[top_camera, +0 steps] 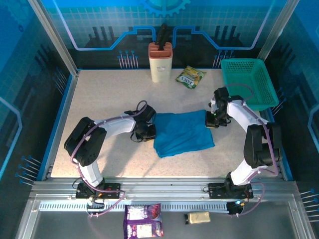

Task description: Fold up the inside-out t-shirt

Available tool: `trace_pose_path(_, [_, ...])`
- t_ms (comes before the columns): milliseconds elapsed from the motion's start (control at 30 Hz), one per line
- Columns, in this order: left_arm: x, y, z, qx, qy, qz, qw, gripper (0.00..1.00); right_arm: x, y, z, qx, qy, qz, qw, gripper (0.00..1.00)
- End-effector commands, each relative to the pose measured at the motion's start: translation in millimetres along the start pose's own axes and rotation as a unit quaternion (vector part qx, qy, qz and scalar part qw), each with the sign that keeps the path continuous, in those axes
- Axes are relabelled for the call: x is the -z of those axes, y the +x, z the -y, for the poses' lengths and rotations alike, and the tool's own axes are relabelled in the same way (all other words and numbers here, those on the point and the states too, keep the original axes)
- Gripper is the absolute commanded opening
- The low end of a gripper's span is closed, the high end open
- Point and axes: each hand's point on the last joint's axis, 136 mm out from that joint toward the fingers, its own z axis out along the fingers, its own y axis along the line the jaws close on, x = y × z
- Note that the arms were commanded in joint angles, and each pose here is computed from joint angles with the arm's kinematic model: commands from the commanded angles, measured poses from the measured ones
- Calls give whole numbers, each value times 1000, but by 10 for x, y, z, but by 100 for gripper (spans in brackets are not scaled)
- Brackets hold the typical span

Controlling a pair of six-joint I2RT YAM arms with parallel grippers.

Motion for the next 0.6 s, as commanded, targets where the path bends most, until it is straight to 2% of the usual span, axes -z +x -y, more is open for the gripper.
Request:
trace_pose_path(0, [-110, 10, 197, 6, 52, -17, 998, 3, 253, 53, -96, 11, 30, 0, 999, 0])
trace_pose_path(233, [-200, 39, 287, 10, 85, -30, 996, 2, 371, 139, -647, 51, 13, -2, 999, 0])
trace_pose_path(567, [-281, 115, 211, 28, 85, -44, 995, 2, 204, 325, -1848, 61, -103, -18, 993, 0])
